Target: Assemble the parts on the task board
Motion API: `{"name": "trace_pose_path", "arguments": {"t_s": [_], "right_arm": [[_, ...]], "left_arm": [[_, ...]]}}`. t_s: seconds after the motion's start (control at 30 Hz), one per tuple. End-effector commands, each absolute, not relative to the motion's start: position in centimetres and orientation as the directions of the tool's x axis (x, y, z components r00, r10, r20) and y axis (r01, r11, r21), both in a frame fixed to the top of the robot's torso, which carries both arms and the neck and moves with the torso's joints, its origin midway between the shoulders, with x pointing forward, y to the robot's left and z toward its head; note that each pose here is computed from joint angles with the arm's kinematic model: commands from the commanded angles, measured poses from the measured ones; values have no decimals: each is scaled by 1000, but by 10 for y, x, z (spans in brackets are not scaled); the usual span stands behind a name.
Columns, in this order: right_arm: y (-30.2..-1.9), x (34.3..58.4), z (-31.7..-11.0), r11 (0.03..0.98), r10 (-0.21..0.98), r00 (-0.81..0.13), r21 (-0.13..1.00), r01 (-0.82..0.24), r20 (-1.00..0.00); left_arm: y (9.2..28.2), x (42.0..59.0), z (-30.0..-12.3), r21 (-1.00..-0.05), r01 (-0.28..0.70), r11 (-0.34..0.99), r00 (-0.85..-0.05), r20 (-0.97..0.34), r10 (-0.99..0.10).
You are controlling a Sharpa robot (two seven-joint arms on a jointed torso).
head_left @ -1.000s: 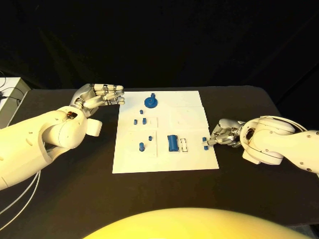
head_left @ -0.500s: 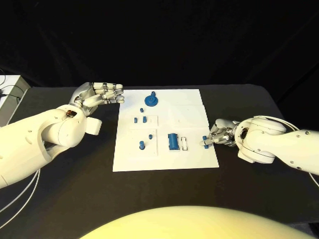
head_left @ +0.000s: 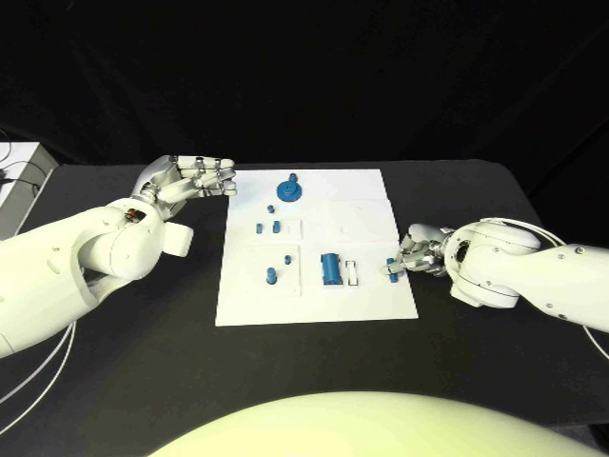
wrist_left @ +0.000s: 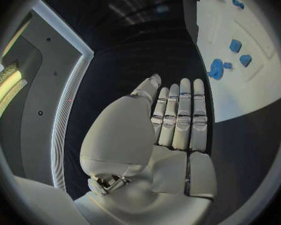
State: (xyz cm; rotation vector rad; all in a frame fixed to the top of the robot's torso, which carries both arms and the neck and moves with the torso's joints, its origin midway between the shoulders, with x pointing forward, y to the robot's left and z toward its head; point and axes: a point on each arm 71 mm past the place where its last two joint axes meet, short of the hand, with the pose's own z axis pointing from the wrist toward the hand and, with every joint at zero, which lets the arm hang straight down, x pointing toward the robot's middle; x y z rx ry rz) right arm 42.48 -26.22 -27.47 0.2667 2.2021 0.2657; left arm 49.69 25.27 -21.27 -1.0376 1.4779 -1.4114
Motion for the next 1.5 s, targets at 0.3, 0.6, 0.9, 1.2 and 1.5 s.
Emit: {"name": "trace_pose_path", "arguments": {"t_s": [0.3,0.6,0.9,1.2,1.5], "right_arm": [[-255,416,-286,957,256,-635,285,60,-729],[-256,416,-283,881,454,-577,438,177,-679],[-253,413,-276,821,551,-537,529,214,-638],[-247,413,-261,807,566,-525,559,191,-636],[-227,412,-257,815,538,-566,557,160,-625]], "left_arm": [[251,496,-212,-1000,-19,20,-334,-12,-943],[251,496,-212,-1000,-18,19,-334,-12,-942],[251,496,-212,-1000,-18,19,-334,-12,-942],[250,496,-212,-1000,-19,19,-334,-12,-942],[250,496,-212,-1000,-20,19,-335,-11,-942]]}}
